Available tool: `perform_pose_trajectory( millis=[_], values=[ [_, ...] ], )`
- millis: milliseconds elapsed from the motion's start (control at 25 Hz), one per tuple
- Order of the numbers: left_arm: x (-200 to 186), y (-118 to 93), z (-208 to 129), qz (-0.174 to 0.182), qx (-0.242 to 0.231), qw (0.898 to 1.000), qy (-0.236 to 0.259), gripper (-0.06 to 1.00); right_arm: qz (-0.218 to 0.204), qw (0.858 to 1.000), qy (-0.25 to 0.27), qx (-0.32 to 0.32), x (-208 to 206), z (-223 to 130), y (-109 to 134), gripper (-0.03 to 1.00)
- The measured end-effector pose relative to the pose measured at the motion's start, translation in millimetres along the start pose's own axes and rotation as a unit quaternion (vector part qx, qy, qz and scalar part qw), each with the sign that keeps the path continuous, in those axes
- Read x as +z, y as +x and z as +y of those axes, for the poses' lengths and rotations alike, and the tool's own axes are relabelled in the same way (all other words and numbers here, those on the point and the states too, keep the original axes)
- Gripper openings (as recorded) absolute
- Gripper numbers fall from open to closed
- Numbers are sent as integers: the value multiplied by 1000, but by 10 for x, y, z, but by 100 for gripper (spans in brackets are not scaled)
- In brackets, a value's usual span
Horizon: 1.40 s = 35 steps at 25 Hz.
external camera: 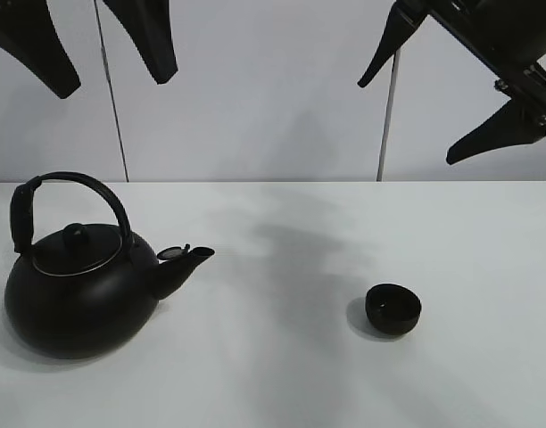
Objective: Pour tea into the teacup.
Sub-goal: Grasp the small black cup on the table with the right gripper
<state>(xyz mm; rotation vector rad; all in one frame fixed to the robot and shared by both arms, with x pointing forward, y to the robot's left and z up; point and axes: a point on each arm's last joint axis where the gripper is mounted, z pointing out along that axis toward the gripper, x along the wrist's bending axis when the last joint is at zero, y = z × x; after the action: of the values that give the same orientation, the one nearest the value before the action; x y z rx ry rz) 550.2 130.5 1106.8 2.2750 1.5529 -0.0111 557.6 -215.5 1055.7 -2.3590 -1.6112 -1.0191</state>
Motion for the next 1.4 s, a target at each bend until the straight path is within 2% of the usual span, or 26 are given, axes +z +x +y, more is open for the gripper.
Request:
perform_pose_trajectory(
  millis=[280,440,560,640,800,960,1400],
  values=[
    [0,0,0,0,0,1000,0,65,-6,999,16,-49,0,-28,-12,69],
    [0,0,0,0,0,1000,0,65,-22,990,45,-135,22,-117,2,69],
    [0,0,0,0,0,1000,0,65,-68,968,68,-232,79,-262,56,69],
    [0,0,0,0,0,1000,0,65,-117,949,74,-285,134,-347,77,69],
    [0,0,0,0,0,1000,0,65,-199,911,95,-349,361,-523,110,69],
    [0,0,0,0,0,1000,0,65,-221,893,126,-370,671,-657,102,69],
    [0,0,0,0,0,1000,0,65,-237,889,153,-362,1254,-721,-98,69]
  ],
)
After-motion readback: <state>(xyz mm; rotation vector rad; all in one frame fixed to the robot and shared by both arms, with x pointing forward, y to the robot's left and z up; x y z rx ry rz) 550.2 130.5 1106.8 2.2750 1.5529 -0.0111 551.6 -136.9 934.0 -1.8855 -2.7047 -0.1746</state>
